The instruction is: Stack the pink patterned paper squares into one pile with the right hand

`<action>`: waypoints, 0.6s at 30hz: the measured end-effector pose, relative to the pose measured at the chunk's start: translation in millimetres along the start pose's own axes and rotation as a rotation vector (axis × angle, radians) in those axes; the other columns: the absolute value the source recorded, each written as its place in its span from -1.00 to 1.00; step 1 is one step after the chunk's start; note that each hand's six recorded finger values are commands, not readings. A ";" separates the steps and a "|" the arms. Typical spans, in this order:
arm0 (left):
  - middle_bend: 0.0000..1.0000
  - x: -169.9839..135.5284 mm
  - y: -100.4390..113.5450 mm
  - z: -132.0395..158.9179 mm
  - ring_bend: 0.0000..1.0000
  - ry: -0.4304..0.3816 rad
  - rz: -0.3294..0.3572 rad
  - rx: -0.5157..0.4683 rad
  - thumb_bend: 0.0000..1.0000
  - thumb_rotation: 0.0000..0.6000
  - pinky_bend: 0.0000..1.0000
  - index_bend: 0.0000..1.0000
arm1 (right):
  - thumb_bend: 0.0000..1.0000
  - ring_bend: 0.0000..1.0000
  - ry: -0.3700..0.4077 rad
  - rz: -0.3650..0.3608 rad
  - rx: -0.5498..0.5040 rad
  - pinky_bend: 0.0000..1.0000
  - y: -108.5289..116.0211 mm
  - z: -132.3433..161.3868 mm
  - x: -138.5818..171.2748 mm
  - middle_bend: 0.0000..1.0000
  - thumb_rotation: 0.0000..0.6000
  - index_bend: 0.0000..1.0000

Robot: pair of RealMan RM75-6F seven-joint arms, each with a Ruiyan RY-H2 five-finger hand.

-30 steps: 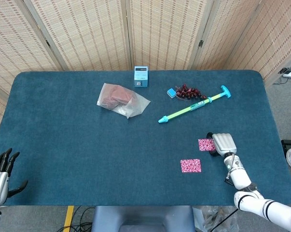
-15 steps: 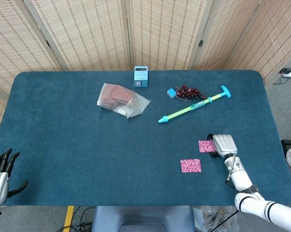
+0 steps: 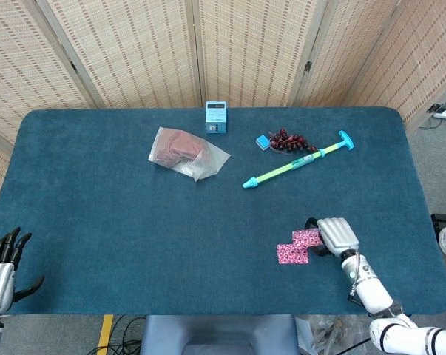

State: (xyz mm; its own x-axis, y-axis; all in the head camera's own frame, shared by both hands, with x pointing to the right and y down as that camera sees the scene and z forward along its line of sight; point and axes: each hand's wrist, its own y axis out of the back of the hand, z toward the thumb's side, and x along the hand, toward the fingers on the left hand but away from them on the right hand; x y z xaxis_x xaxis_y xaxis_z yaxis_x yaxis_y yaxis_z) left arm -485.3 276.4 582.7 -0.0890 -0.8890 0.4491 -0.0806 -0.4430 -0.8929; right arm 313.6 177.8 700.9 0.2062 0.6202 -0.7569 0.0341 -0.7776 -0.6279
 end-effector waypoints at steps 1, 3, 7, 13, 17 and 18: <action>-0.91 -0.3 -0.4 -0.3 -0.92 0.000 -0.001 -0.001 -0.49 1.00 -0.79 -0.74 | -0.38 1.00 0.010 0.008 -0.006 1.00 -2.8 2.9 3.0 1.00 1.00 -0.25; -0.91 -0.9 -1.8 -0.4 -0.92 -0.001 -0.005 -0.003 -0.49 1.00 -0.79 -0.74 | -0.38 1.00 0.024 0.025 -0.013 1.00 -9.5 7.5 6.8 1.00 1.00 -0.25; -0.91 -1.9 -2.8 -1.3 -0.92 0.000 -0.008 -0.005 -0.49 1.00 -0.79 -0.74 | -0.39 1.00 0.043 0.051 -0.039 1.00 -21.7 16.8 7.7 1.00 1.00 -0.25; -0.91 -1.8 -2.4 -2.3 -0.92 0.000 -0.008 -0.002 -0.49 1.00 -0.79 -0.74 | -0.41 1.00 0.061 0.050 -0.066 1.00 -27.7 26.2 10.3 1.00 1.00 -0.25; -0.91 -1.3 -4.0 -1.8 -0.92 -0.001 -0.013 -0.003 -0.49 1.00 -0.79 -0.74 | -0.44 1.00 0.060 0.049 -0.071 1.00 -28.6 27.4 11.4 1.00 1.00 -0.25; -0.91 -1.1 -4.0 -1.7 -0.92 -0.001 -0.013 -0.003 -0.49 1.00 -0.79 -0.74 | -0.45 1.00 0.059 0.050 -0.073 1.00 -28.9 27.4 11.4 1.00 1.00 -0.25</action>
State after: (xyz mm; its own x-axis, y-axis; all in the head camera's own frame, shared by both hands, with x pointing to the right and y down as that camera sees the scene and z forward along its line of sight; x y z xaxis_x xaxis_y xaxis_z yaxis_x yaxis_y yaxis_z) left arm -486.6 279.4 585.9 -0.0866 -0.8832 0.4609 -0.0846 -0.4545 -0.8867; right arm 288.1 210.1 705.4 0.2664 0.5751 -0.7735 0.0927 -0.8141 -0.5733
